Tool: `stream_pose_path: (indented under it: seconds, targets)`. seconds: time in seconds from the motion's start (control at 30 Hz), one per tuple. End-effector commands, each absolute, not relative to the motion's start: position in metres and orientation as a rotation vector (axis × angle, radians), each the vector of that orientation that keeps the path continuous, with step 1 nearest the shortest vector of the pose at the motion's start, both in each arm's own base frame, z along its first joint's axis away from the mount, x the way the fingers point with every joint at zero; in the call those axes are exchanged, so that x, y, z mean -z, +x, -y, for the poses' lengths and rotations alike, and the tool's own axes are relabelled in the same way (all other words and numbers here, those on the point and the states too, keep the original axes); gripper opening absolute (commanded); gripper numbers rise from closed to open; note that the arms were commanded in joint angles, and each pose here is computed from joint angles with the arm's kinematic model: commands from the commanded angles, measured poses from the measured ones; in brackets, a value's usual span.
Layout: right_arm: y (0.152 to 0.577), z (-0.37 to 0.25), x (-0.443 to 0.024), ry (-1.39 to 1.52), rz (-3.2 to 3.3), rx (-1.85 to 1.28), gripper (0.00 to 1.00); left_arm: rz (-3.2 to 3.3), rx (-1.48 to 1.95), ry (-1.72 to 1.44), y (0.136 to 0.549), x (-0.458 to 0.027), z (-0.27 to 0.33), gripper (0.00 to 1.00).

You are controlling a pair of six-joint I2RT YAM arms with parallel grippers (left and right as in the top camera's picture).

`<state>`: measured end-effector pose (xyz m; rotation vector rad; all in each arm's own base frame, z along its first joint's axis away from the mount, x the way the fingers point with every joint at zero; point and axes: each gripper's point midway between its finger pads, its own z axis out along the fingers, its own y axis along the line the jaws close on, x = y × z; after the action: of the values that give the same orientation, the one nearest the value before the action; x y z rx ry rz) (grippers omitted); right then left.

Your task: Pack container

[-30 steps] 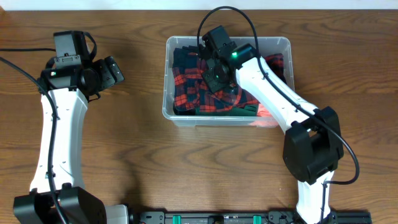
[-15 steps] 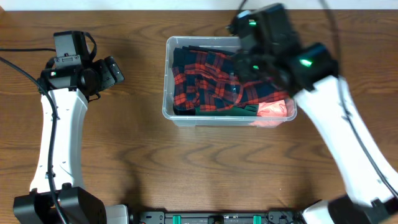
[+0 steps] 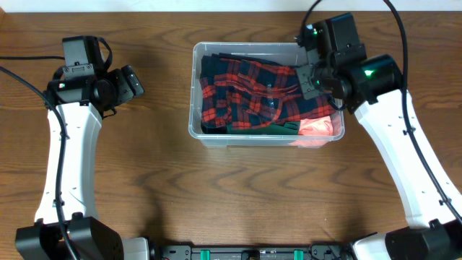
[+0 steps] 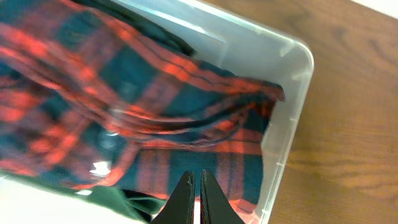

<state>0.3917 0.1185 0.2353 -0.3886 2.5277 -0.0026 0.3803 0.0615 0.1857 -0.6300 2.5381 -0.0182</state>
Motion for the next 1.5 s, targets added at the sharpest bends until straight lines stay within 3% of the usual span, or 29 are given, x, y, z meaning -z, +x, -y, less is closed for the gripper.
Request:
stream_pose_path:
  seconds: [0.0, 0.23, 0.57, 0.67, 0.8, 1.03, 1.3, 1.47]
  targets:
    - [0.393, -0.099, -0.2, -0.275, -2.596, 0.035, 0.05, -2.525, -0.001, -0.64, 0.379, -0.19, -0.065, 0.98]
    - [0.387, -0.114, -0.145, -0.3, -2.631, -0.123, 0.12, -2.525, -0.001, -0.64, 0.379, -0.19, -0.065, 0.98]
    - [0.378, -0.11, -0.102, -0.297, -2.645, -0.117, 0.14, -2.525, -0.001, -0.64, 0.379, -0.19, -0.065, 0.98]
    - [0.376, -0.11, -0.097, -0.297, -2.649, -0.117, 0.13, -2.525, -0.001, -0.64, 0.379, -0.19, -0.065, 0.98]
    - [0.376, -0.111, -0.097, -0.299, -2.649, -0.125, 0.03, -2.525, -0.001, -0.64, 0.379, -0.19, -0.065, 0.98]
    - [0.368, -0.115, -0.128, -0.309, -2.614, -0.184, 0.01, -2.525, -0.001, -0.64, 0.379, -0.19, -0.065, 0.98]
    - [0.351, -0.11, -0.208, -0.255, -2.413, -0.229, 0.01, -2.525, -0.001, -0.64, 0.379, -0.19, -0.065, 0.98]
    - [0.335, -0.095, -0.234, -0.224, -2.359, -0.169, 0.16, -2.525, -0.001, -0.64, 0.379, -0.19, -0.065, 0.98]
